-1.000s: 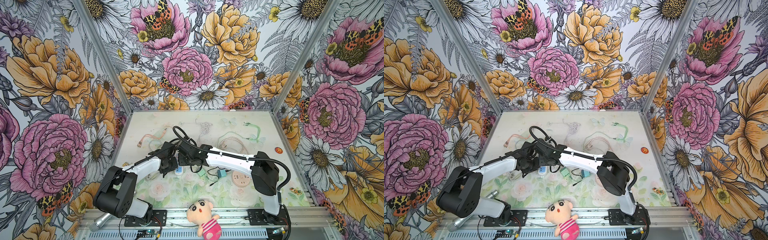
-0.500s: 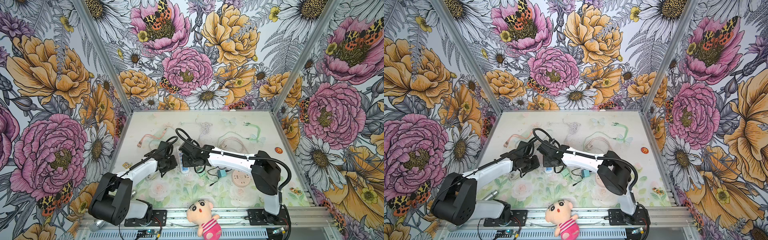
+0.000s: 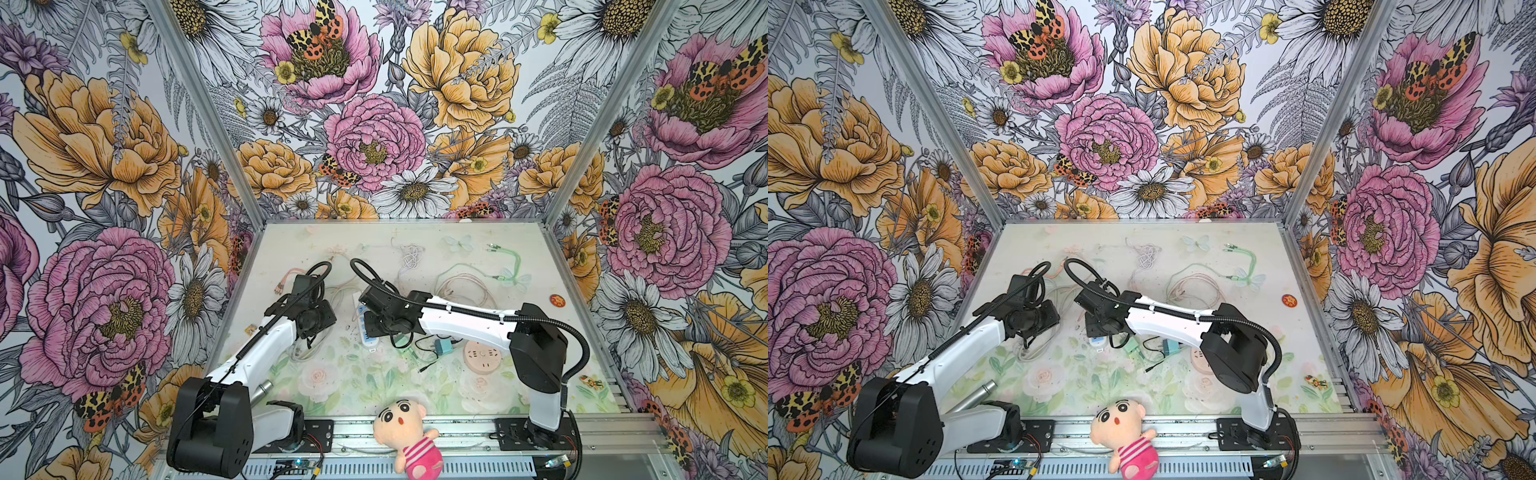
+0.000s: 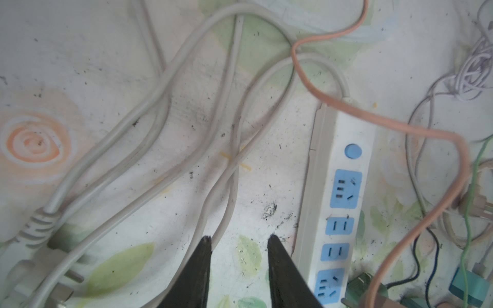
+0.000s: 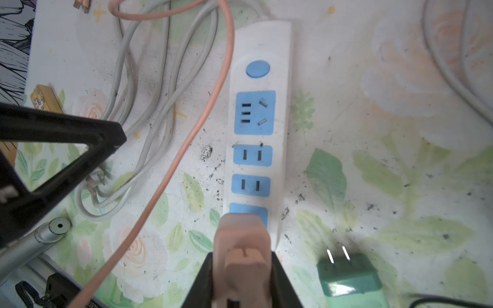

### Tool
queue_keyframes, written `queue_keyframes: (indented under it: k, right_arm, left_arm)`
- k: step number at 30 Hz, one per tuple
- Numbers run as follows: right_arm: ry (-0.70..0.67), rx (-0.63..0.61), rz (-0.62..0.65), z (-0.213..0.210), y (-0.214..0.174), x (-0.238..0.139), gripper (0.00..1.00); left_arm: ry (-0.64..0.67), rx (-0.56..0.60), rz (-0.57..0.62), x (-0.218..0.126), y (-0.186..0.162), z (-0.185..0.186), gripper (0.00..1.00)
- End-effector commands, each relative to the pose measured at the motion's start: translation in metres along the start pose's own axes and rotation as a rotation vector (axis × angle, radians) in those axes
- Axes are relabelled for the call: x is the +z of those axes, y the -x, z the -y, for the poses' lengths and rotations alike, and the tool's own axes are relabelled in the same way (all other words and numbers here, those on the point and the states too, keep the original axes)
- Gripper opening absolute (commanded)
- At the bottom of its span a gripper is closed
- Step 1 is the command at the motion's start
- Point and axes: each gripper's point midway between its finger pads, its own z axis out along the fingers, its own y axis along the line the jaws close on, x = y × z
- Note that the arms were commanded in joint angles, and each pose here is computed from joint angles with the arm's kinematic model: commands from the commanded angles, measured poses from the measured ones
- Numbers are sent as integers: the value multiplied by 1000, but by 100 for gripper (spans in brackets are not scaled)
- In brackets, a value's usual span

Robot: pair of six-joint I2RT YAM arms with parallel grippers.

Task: Insert the plug

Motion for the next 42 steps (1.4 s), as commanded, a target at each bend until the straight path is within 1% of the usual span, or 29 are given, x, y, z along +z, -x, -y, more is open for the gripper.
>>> queue_keyframes:
  k: [1, 7, 13, 17, 33, 42]
  right_arm:
    - [24, -4, 19, -11, 5, -2, 0]
    - [10, -8, 20, -14, 3, 4, 0]
    - [-19, -1, 19, -11, -2, 12, 0]
    - [-36, -3, 48, -9, 3, 9, 0]
    - [-11, -42, 119, -24, 16, -15, 0]
    - [-62, -56, 104, -15, 12, 0, 0]
  left_arm:
    - [-29, 8, 42, -11, 17, 8, 38]
    - [-60, 11, 61, -17, 31, 19, 39]
    - [-73, 23, 70, -20, 36, 24, 39]
    - [-71, 31, 70, -20, 37, 23, 39]
    - [-65, 33, 65, -17, 35, 20, 39]
    - [-55, 29, 83, -20, 37, 18, 37]
